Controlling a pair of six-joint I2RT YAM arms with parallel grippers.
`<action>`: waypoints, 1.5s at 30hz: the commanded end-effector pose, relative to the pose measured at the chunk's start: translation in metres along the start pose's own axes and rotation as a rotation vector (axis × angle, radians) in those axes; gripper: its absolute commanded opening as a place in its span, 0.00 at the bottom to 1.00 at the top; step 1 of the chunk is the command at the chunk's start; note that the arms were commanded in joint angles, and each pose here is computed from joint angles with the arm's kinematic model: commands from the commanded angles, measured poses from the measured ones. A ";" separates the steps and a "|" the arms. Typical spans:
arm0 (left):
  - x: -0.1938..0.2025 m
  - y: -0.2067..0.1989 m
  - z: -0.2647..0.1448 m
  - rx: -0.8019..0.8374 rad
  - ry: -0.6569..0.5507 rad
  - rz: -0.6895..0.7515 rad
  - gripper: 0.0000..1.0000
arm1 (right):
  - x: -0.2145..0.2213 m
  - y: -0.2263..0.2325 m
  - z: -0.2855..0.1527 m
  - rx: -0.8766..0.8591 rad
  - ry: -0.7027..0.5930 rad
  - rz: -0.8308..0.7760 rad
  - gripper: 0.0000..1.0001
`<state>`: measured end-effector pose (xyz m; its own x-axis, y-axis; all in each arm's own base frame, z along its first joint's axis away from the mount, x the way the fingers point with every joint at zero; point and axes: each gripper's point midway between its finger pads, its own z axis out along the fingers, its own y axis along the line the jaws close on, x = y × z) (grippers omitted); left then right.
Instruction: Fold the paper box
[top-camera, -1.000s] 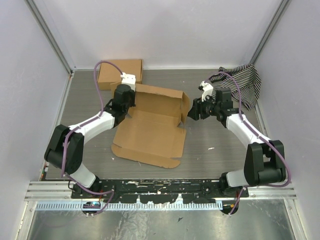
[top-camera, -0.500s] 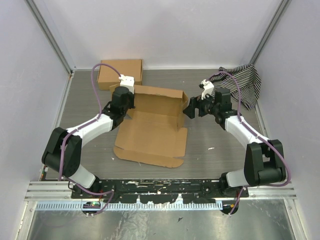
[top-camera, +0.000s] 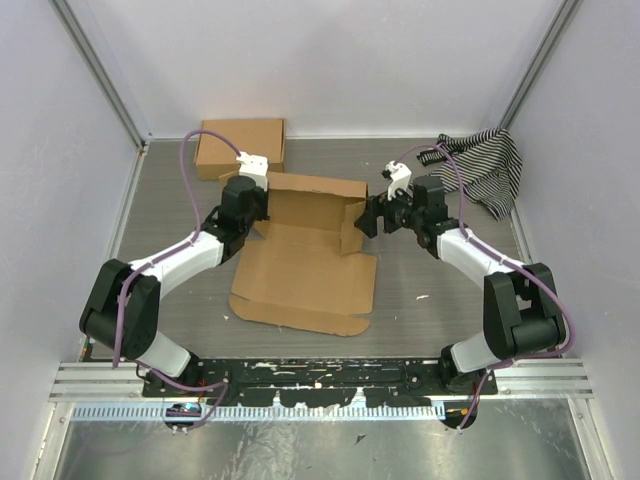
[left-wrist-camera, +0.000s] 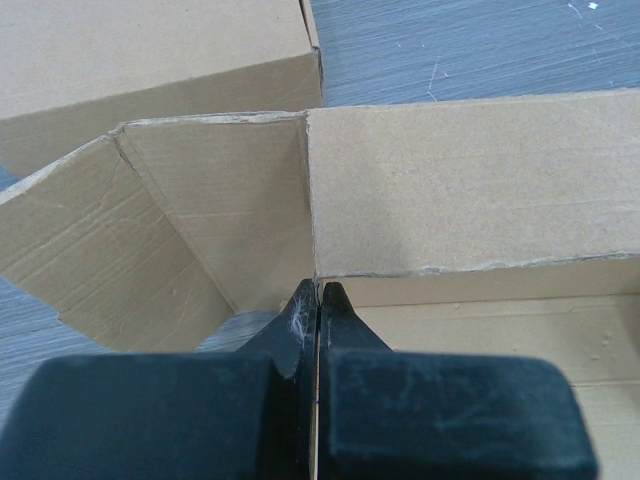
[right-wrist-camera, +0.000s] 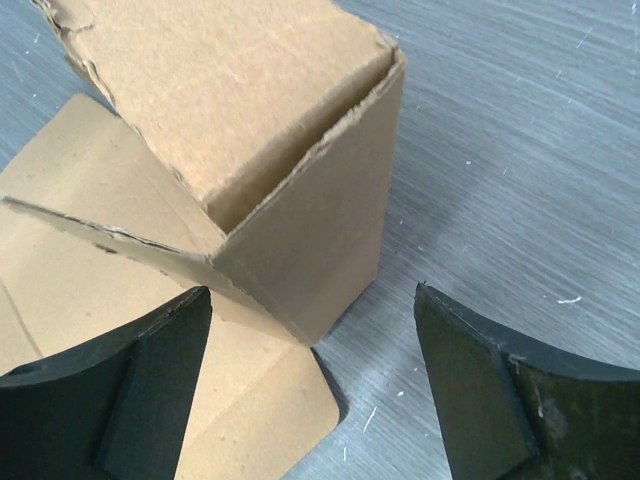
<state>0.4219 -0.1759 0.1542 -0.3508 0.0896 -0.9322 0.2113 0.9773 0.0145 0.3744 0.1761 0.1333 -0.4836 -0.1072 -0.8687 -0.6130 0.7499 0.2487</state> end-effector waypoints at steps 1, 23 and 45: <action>-0.004 -0.005 -0.007 0.040 -0.022 -0.011 0.00 | -0.046 -0.006 0.007 0.080 -0.137 -0.083 0.86; -0.003 -0.006 -0.013 0.052 -0.006 -0.008 0.00 | -0.014 -0.021 0.028 0.412 -0.150 0.072 0.30; -0.010 0.026 -0.054 -0.121 0.110 -0.093 0.36 | 0.022 -0.073 -0.022 1.034 -0.038 0.191 0.01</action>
<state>0.3857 -0.1684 0.1640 -0.4597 0.0450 -0.8869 0.1782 0.9831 -0.0424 0.4050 0.1601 0.1144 -0.4721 0.0924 -0.8767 0.1284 0.9911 0.0353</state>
